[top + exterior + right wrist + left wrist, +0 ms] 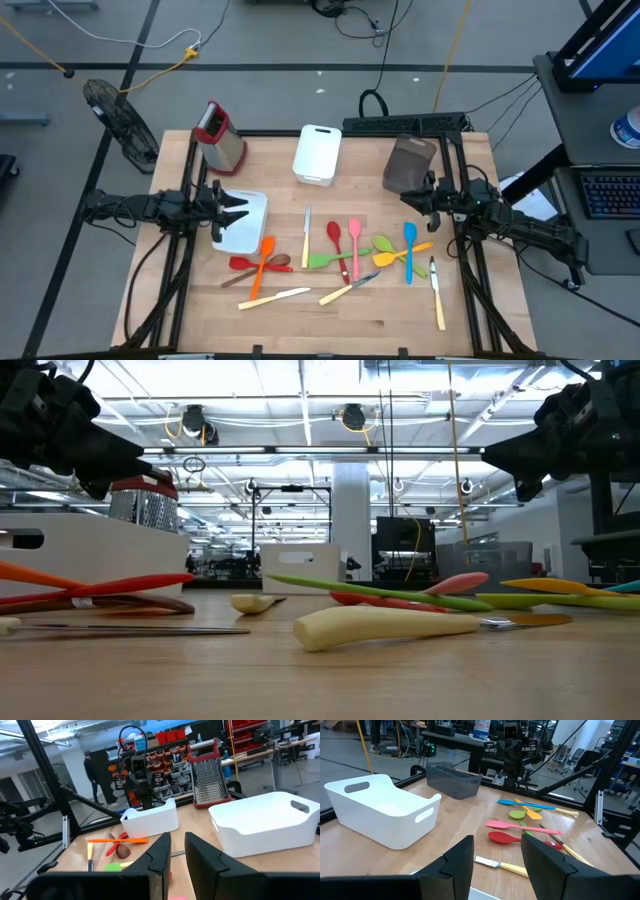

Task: Pick & Place Kitchen Items
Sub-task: Put the blue spatula into the black bin

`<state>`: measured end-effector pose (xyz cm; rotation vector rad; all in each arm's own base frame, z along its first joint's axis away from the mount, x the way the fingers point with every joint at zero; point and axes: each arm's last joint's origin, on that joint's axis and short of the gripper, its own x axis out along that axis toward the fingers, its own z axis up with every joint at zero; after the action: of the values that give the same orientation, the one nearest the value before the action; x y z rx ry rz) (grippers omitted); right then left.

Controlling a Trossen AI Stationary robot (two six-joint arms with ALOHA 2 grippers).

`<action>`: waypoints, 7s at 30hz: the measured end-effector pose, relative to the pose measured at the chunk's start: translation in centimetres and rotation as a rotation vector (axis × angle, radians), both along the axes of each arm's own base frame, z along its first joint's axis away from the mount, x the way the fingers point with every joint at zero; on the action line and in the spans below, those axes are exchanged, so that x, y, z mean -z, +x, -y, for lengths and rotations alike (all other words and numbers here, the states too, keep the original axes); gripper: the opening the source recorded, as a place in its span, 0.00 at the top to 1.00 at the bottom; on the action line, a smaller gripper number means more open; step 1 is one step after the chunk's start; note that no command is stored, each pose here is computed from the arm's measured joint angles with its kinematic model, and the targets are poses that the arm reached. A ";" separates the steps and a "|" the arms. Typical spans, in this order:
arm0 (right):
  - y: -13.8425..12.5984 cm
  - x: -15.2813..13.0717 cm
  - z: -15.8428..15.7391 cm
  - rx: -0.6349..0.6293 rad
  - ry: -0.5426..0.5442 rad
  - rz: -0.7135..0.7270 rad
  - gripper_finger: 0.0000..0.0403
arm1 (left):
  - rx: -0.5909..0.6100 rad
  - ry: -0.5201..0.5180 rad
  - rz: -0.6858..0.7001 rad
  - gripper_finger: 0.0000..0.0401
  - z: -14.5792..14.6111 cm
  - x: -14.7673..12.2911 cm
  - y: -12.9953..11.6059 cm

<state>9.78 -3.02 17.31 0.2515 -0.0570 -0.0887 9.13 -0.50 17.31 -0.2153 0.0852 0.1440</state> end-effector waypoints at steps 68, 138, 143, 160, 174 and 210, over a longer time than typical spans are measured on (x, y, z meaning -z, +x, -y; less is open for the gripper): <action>5.9 -9.2 -2.1 -0.137 0.500 -0.854 1.00 | 0.000 -0.002 -0.002 0.58 0.0 0.0 0.0; 7.0 -4.0 -7.2 0.267 1.274 -1.324 0.56 | 0.015 0.146 -0.022 0.58 0.0 0.0 0.0; 6.4 -2.6 -7.1 0.334 1.304 -1.354 0.56 | 0.016 0.158 -0.023 0.58 0.0 0.0 0.0; 6.6 -0.9 -7.1 0.362 1.374 -1.310 0.57 | 0.015 0.179 -0.026 0.58 0.0 0.0 0.0; 7.8 0.6 -7.4 0.393 1.361 -1.352 0.57 | 0.000 0.189 -0.029 0.58 -0.1 0.0 0.0; 7.9 1.1 -8.9 0.474 1.292 -1.310 0.57 | -0.065 0.235 -0.039 0.58 -0.3 0.0 0.0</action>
<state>17.63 5.88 16.19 1.4195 1.2935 -0.7521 9.08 -0.24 17.33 0.0197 0.0991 0.2217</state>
